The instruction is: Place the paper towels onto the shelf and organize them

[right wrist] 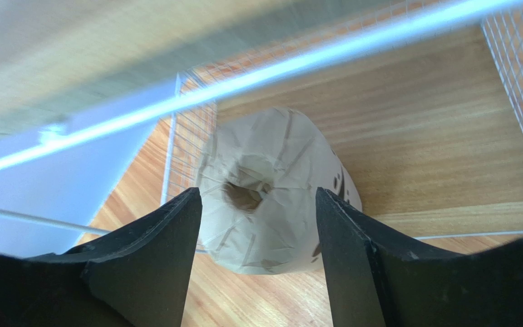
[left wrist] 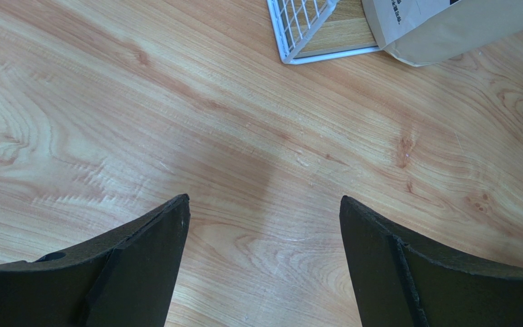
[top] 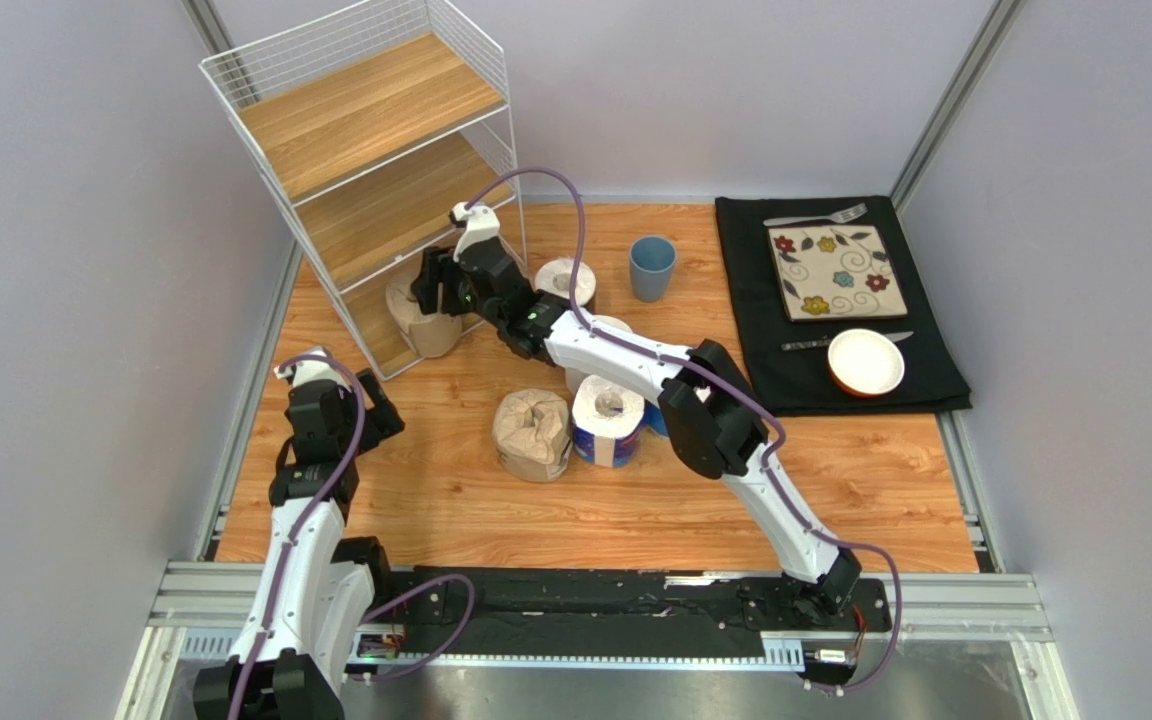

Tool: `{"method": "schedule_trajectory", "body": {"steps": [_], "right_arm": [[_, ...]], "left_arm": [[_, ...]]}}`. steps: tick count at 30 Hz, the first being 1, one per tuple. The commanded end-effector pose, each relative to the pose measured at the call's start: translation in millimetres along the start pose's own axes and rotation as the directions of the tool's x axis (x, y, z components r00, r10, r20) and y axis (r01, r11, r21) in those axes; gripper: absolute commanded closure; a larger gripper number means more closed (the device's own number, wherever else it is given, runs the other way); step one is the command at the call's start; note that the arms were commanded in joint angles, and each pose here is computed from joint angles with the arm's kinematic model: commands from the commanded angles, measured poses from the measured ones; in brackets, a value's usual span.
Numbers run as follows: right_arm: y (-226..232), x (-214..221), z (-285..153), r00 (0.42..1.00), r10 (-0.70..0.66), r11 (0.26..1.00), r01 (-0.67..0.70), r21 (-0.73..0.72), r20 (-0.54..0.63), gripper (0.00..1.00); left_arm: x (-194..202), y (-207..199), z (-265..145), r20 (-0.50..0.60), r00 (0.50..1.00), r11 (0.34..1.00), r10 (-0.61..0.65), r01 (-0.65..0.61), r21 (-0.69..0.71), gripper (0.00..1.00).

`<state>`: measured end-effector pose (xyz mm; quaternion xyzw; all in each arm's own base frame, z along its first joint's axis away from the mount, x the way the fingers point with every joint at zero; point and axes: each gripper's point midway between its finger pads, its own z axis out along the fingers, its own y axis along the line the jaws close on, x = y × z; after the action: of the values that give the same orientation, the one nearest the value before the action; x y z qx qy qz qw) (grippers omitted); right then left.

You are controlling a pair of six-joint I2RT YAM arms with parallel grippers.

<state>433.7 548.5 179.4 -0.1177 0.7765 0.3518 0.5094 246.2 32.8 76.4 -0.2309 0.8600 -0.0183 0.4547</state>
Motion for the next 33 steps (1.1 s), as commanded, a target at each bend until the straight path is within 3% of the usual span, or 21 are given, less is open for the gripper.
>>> {"method": "schedule_trajectory", "body": {"steps": [1,7,16,33], "right_arm": [[34.3,-59.2,-27.8,0.993,0.021,0.996,-0.011,-0.087,0.113,0.34],[27.0,-54.8,-49.0,0.995,-0.002,0.997,0.009,-0.074,0.096,0.34],[1.2,-2.2,-63.9,0.999,-0.031,0.999,0.031,-0.041,-0.018,0.33],[-25.6,46.4,-17.1,0.989,-0.05,0.996,0.059,0.062,-0.136,0.33]], "left_arm": [[-1.2,2.4,0.8,0.007,1.0,1.0,-0.01,0.01,-0.01,0.11],[-1.2,2.1,1.0,0.006,1.0,1.0,-0.01,0.01,-0.009,0.11],[-1.4,1.7,1.0,0.007,1.0,1.0,-0.01,0.01,-0.007,0.11],[-0.5,2.4,1.1,0.003,1.0,1.0,-0.009,0.009,-0.01,0.11]]}}
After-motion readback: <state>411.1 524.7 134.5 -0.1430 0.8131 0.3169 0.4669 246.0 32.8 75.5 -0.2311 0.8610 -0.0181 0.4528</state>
